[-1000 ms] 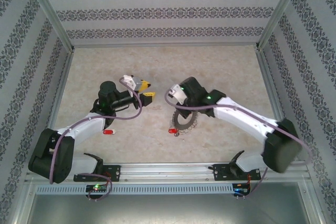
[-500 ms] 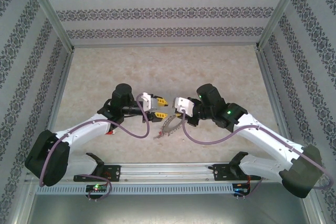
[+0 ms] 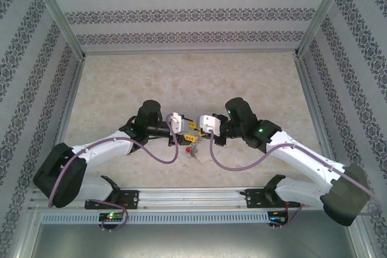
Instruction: Put the keys on the keyring
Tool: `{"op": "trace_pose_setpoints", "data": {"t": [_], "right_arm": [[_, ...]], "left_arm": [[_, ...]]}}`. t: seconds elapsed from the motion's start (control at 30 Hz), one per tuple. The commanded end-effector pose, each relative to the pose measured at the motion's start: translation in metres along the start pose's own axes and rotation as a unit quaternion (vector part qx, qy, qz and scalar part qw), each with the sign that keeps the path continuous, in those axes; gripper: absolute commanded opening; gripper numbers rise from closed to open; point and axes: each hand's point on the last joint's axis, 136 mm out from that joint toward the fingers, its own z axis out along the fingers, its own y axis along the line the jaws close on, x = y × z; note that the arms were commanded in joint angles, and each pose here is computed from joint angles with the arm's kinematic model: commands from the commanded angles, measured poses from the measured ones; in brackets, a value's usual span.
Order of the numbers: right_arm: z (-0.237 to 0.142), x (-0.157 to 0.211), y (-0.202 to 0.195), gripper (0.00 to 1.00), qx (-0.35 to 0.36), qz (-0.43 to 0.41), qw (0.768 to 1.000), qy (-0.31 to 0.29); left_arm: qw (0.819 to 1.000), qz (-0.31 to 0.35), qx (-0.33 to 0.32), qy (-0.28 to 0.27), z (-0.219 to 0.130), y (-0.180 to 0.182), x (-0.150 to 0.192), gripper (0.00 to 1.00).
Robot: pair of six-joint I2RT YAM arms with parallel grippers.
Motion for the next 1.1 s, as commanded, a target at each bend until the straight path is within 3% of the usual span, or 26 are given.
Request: {"op": "trace_pose_setpoints", "data": {"t": [0.0, 0.2, 0.37, 0.7, 0.8, 1.03, 1.07], "right_arm": [[0.002, -0.012, -0.003, 0.00, 0.003, -0.021, 0.999, -0.033], [0.010, -0.008, 0.000, 0.00, -0.003, -0.027, 0.999, -0.021], [0.013, -0.009, 0.001, 0.00, 0.000, -0.020, 0.999, -0.031], [0.025, -0.002, 0.007, 0.00, -0.010, -0.001, 0.999, -0.039], [0.027, -0.001, 0.010, 0.00, -0.016, -0.003, 0.999, -0.039], [0.031, 0.002, 0.014, 0.00, -0.025, -0.004, 0.999, -0.041], [0.032, 0.004, 0.014, 0.00, -0.026, -0.005, 0.999, -0.037]], "left_arm": [[1.000, 0.001, 0.004, -0.005, 0.005, 0.001, -0.002, 0.32], [1.000, 0.001, -0.007, -0.012, 0.005, 0.003, -0.004, 0.27], [1.000, -0.003, -0.015, -0.002, 0.008, 0.004, 0.005, 0.17], [0.999, -0.015, -0.040, 0.013, 0.016, 0.013, 0.021, 0.15], [0.998, -0.013, -0.057, 0.005, 0.015, 0.018, 0.019, 0.07], [0.997, 0.003, -0.076, 0.006, 0.018, 0.019, 0.026, 0.05], [0.998, 0.014, -0.069, 0.003, 0.019, 0.015, 0.026, 0.01]]}}
